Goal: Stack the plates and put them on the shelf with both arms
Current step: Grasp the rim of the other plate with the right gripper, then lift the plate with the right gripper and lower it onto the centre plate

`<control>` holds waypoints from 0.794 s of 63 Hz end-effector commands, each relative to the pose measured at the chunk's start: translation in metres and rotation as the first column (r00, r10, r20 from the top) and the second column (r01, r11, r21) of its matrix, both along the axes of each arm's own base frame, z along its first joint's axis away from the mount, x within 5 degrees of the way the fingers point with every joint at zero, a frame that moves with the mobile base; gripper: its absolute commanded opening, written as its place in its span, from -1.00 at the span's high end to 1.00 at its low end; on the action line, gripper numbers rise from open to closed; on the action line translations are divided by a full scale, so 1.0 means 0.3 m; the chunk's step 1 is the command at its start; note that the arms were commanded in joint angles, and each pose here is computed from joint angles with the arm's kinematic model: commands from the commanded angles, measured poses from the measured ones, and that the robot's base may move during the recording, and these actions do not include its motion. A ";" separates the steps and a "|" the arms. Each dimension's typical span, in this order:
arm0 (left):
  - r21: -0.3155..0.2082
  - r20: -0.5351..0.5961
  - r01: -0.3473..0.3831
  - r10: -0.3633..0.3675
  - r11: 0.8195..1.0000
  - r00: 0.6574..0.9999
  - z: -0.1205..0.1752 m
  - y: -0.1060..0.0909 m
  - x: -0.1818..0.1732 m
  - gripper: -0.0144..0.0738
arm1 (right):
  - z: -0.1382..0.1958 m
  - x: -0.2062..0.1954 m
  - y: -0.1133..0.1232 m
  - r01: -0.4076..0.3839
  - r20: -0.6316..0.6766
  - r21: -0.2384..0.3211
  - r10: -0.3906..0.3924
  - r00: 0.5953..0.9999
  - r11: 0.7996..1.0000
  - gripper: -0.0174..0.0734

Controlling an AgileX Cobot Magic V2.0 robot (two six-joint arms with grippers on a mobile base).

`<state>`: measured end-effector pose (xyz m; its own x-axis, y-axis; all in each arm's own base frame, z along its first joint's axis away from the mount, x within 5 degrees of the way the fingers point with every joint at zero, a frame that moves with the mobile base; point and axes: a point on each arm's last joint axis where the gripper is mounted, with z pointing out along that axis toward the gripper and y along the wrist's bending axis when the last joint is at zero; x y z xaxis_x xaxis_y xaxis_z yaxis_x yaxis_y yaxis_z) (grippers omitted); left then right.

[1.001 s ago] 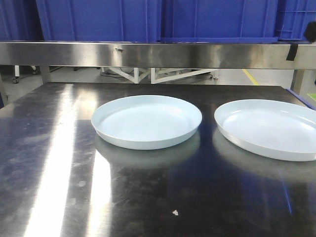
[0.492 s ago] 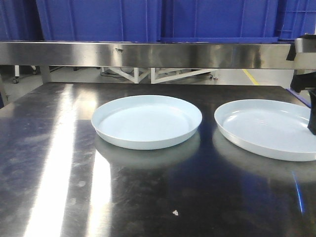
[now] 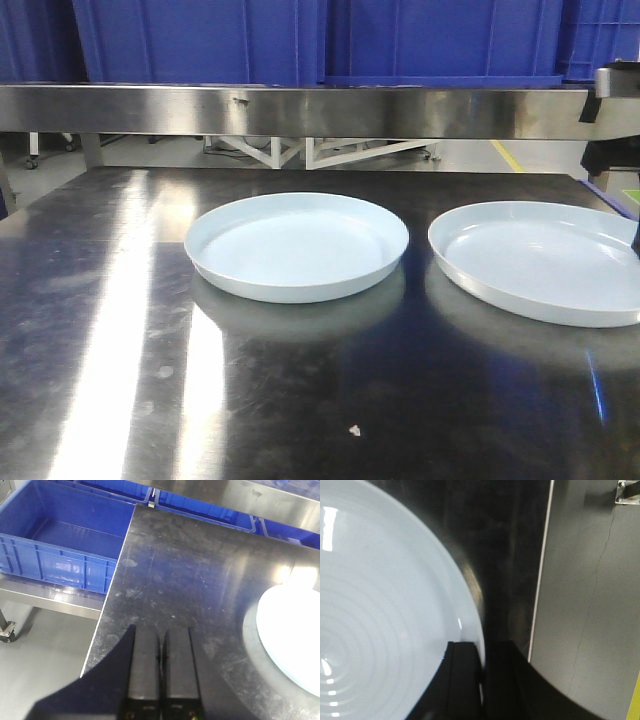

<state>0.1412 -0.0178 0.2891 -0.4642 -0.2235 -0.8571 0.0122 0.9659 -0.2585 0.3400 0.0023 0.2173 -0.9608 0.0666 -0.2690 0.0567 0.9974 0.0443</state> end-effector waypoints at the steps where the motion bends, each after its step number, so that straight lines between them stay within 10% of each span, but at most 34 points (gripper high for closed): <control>1: -0.018 0.104 -0.002 0.004 1.000 0.995 0.054 -0.002 0.010 0.44 | 0.128 0.010 -0.011 -0.013 0.136 -0.026 0.017 0.991 1.000 0.51; 27: -0.018 0.104 -0.002 0.004 1.000 0.995 0.054 -0.002 0.010 0.44 | 0.479 -0.008 0.015 -0.009 0.460 0.055 -0.017 0.888 0.998 0.51; 50: -0.018 0.104 -0.002 0.004 1.000 0.995 0.054 -0.002 0.010 0.44 | 0.509 0.004 0.226 -0.169 0.521 0.163 0.061 0.852 0.972 0.51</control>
